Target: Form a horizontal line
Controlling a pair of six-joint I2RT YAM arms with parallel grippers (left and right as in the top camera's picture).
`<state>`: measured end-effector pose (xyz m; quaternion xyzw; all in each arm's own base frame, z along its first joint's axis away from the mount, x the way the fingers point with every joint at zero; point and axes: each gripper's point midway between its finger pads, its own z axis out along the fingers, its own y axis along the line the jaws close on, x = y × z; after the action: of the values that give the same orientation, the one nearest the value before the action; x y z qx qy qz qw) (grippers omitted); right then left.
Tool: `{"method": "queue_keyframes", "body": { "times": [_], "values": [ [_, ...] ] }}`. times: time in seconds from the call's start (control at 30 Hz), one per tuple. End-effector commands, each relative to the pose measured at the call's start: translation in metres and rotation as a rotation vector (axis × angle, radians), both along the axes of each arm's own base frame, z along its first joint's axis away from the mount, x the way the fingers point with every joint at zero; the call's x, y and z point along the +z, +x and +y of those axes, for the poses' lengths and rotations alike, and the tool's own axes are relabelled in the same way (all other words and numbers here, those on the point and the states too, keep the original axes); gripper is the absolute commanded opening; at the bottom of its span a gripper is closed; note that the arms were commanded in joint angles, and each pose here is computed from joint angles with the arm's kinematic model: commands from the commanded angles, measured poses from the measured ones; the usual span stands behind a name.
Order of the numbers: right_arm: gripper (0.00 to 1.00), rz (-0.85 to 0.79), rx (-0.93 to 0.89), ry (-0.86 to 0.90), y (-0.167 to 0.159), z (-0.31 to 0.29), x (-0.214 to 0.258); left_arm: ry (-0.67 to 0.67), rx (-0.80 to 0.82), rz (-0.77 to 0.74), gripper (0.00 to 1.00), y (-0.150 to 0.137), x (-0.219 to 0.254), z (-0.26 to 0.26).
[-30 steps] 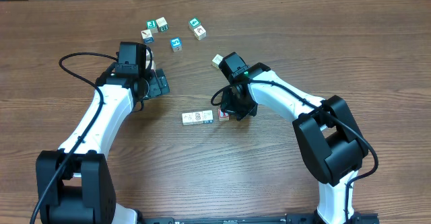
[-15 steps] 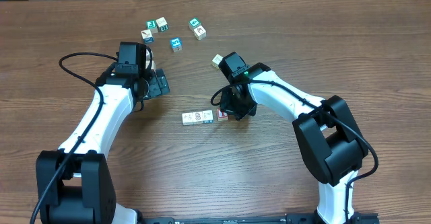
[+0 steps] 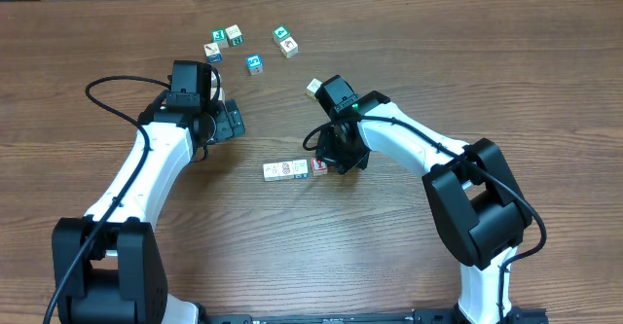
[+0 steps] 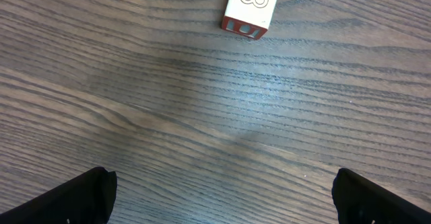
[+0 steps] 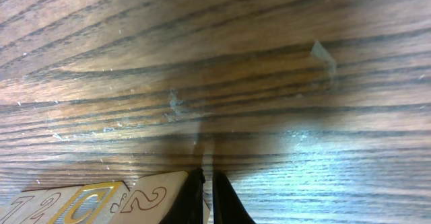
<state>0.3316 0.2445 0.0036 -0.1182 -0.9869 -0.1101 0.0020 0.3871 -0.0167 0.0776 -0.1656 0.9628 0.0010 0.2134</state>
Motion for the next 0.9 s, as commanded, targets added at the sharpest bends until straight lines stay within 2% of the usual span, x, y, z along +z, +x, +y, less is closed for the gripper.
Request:
{"method": "queue_keyframes", "body": {
  "times": [0.0, 0.13, 0.87],
  "values": [
    [0.04, 0.015, -0.011, 0.001, -0.0046, 0.0042, -0.005, 0.012, -0.004, -0.029, 1.0, 0.0039, 0.0105, 0.0017],
    [0.04, 0.032, -0.078, 0.002, -0.0058, 0.0052, -0.0051, 0.013, -0.003, -0.029, 1.0, 0.0039, 0.0105, 0.0018],
    [0.04, 0.06, -0.189, 0.001, -0.0076, 0.0061, -0.0052, 0.012, -0.004, -0.029, 1.0, 0.0039, 0.0105, 0.0017]
  ]
}}
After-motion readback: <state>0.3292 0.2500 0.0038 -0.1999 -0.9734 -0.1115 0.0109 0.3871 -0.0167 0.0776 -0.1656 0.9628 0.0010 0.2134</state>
